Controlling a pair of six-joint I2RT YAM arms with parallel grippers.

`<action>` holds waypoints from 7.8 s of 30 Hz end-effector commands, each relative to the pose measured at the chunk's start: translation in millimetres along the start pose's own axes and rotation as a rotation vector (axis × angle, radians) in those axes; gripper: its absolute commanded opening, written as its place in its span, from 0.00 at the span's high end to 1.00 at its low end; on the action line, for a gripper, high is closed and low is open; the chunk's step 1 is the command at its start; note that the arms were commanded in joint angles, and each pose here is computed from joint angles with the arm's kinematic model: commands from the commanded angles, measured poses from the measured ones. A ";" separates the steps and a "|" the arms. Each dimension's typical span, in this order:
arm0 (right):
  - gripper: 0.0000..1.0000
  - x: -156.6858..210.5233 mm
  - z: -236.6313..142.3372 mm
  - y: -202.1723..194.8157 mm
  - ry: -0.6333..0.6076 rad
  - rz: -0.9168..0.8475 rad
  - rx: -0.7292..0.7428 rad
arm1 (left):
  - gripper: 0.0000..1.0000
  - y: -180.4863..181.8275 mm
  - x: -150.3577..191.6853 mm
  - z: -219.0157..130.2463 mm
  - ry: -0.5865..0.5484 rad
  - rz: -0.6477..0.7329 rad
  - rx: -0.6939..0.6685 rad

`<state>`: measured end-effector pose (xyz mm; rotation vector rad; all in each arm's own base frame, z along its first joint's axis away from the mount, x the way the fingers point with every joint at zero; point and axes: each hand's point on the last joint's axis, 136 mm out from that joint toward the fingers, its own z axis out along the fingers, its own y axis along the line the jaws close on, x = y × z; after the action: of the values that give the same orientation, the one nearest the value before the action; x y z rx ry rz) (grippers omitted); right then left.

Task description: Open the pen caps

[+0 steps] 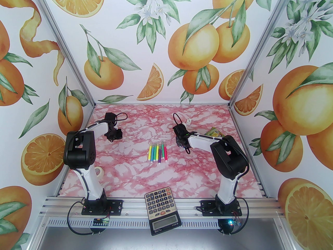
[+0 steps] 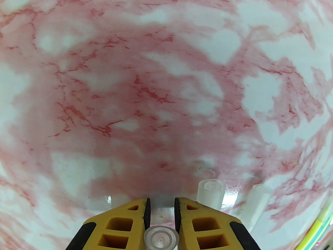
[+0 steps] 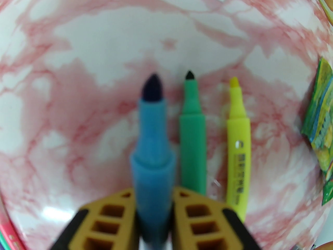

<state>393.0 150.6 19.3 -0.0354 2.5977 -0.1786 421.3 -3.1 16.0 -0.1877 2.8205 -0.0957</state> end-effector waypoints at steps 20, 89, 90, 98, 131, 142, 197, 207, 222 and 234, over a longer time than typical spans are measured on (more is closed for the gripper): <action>0.63 -20.8 -43.2 1.5 -0.092 -0.042 0.014 | 0.69 -7.4 -10.4 -24.2 -0.030 -0.003 0.039; 0.67 66.1 -53.8 107.9 0.117 -0.227 -0.325 | 0.42 -135.5 25.2 -142.5 -0.405 0.162 0.481; 0.68 65.7 -53.6 107.0 0.115 -0.233 -0.314 | 0.42 -135.9 24.8 -143.7 -0.405 0.157 0.484; 0.70 70.0 -48.9 105.6 0.128 -0.253 -0.283 | 0.40 -136.5 22.5 -151.0 -0.416 0.147 0.495; 0.81 44.1 -87.9 112.5 0.040 -0.211 -0.468 | 0.37 -200.1 29.3 -158.8 -0.371 0.208 0.734; 0.81 26.8 -127.2 120.8 -0.076 -0.200 -0.677 | 0.37 -258.7 33.2 -160.8 -0.318 0.239 0.870; 0.61 6.5 -162.5 127.7 -0.255 -0.175 -0.811 | 0.88 -332.8 51.6 -173.6 -0.169 0.232 1.050; 0.71 6.3 -155.8 134.7 -0.260 -0.163 -0.833 | 0.88 -338.0 50.6 -181.3 -0.166 0.230 1.092; 1.00 30.2 -142.0 122.0 -0.226 -0.214 -0.783 | 1.00 -304.1 19.3 -183.9 -0.227 0.124 1.080; 1.00 45.3 -142.6 109.5 -0.246 -0.270 -0.760 | 1.00 -273.3 -0.1 -184.9 -0.265 0.033 1.070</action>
<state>293.1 290.2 125.7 -0.6056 2.1769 0.7590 366.4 -299.4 190.4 0.1999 2.2585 -1.4603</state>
